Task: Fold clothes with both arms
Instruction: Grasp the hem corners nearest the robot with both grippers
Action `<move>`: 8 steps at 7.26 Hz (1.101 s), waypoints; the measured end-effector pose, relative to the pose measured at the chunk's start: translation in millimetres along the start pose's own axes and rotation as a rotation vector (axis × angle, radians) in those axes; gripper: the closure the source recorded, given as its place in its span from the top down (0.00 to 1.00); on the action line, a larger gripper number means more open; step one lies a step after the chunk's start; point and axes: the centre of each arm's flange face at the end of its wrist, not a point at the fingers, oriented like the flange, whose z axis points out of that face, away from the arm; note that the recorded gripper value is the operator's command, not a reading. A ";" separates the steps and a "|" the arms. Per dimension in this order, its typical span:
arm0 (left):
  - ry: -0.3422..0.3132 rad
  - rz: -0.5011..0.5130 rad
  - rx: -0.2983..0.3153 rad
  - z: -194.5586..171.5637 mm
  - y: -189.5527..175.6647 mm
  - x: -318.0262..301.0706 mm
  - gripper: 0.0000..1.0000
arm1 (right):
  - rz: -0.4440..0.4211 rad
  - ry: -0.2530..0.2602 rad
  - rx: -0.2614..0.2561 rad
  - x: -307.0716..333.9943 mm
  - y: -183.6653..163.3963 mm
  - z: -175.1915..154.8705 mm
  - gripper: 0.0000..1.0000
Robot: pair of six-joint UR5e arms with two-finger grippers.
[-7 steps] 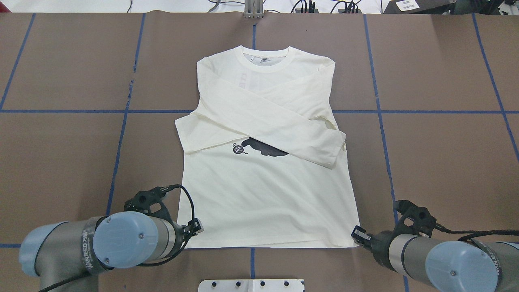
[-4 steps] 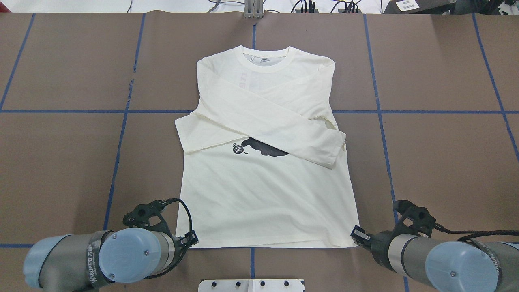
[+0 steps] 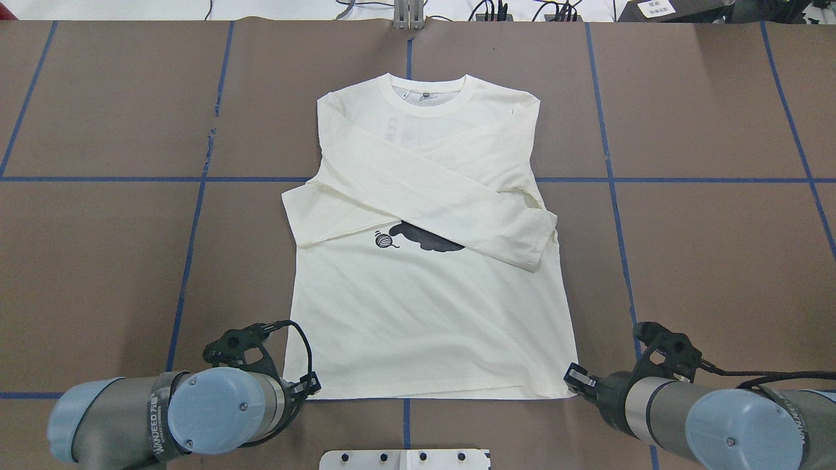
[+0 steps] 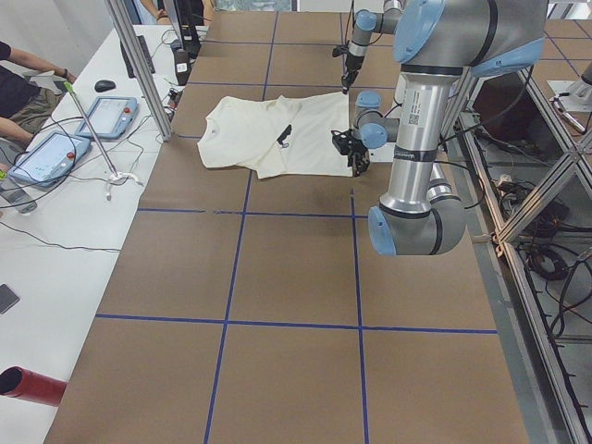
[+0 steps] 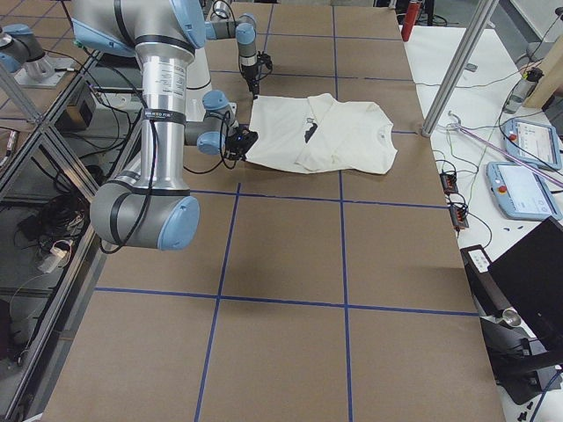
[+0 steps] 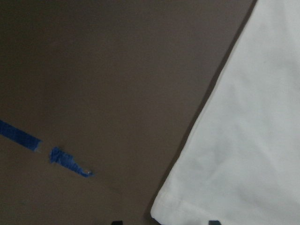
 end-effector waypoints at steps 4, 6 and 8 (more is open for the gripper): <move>-0.006 0.021 0.002 4.4 -1.0 -0.5 0.60 | 0.001 -0.006 -0.003 -1.5 0.7 -2.8 0.00; -0.004 0.037 0.002 5.8 -2.4 -0.1 0.54 | 0.002 -0.009 -0.004 -2.3 0.9 -4.8 0.00; -0.001 0.056 0.003 5.2 -4.7 0.5 0.46 | 0.001 -0.010 -0.005 -2.3 1.1 -5.2 0.00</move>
